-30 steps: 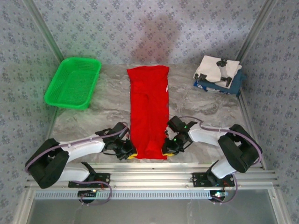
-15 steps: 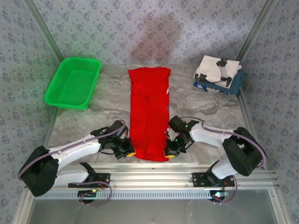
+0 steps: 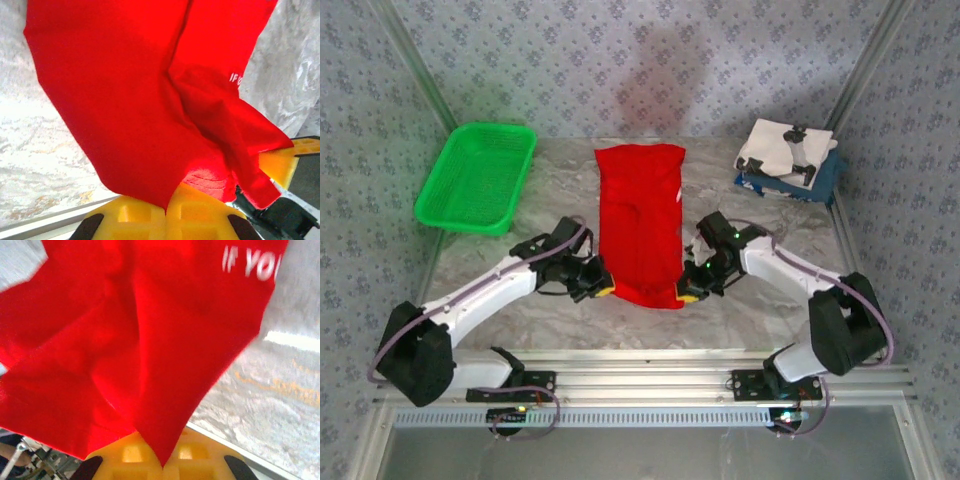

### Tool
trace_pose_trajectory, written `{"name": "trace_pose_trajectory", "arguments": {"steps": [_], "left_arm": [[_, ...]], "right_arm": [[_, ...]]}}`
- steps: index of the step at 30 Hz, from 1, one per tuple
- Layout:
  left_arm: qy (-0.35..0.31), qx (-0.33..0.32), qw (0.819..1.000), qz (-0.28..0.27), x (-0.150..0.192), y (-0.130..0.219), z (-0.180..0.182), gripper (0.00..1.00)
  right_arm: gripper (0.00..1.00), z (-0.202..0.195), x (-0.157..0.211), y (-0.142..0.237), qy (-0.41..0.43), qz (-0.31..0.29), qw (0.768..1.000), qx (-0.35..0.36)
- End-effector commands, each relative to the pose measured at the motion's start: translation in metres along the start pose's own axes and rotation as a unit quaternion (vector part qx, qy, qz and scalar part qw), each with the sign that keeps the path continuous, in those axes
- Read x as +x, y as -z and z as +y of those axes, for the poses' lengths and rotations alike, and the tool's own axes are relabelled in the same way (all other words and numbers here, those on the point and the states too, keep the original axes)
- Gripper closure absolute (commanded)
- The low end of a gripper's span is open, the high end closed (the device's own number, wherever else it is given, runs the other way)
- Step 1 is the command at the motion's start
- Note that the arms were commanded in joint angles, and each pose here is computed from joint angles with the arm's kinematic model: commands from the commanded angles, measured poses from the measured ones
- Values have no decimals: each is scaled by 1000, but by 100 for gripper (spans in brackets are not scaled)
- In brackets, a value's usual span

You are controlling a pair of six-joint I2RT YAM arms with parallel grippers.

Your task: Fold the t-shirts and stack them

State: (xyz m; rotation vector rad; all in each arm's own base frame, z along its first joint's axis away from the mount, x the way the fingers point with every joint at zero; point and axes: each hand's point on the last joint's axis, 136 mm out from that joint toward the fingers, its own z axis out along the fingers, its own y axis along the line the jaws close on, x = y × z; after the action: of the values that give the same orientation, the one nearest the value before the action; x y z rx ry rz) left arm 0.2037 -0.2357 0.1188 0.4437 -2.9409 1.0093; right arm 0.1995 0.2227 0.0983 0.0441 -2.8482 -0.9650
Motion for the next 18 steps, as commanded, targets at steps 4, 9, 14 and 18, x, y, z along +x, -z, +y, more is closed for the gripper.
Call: {"name": "trace_pose_trajectory", "arguments": {"steps": [4, 9, 14, 18], "left_arm": [[-16, 10, 1000, -10, -36, 11, -15, 100], [-23, 15, 999, -28, -75, 15, -24, 100], [-39, 17, 998, -41, -116, 17, -37, 100], [-56, 22, 997, -39, -140, 13, -49, 100]], "right_arm": [[100, 17, -52, 19, 39, 2, 999, -3], [100, 21, -94, 29, 45, -8, 999, -2], [100, 21, -128, 32, 54, -1, 999, 6], [100, 19, -144, 32, 62, 3, 998, 12]]}}
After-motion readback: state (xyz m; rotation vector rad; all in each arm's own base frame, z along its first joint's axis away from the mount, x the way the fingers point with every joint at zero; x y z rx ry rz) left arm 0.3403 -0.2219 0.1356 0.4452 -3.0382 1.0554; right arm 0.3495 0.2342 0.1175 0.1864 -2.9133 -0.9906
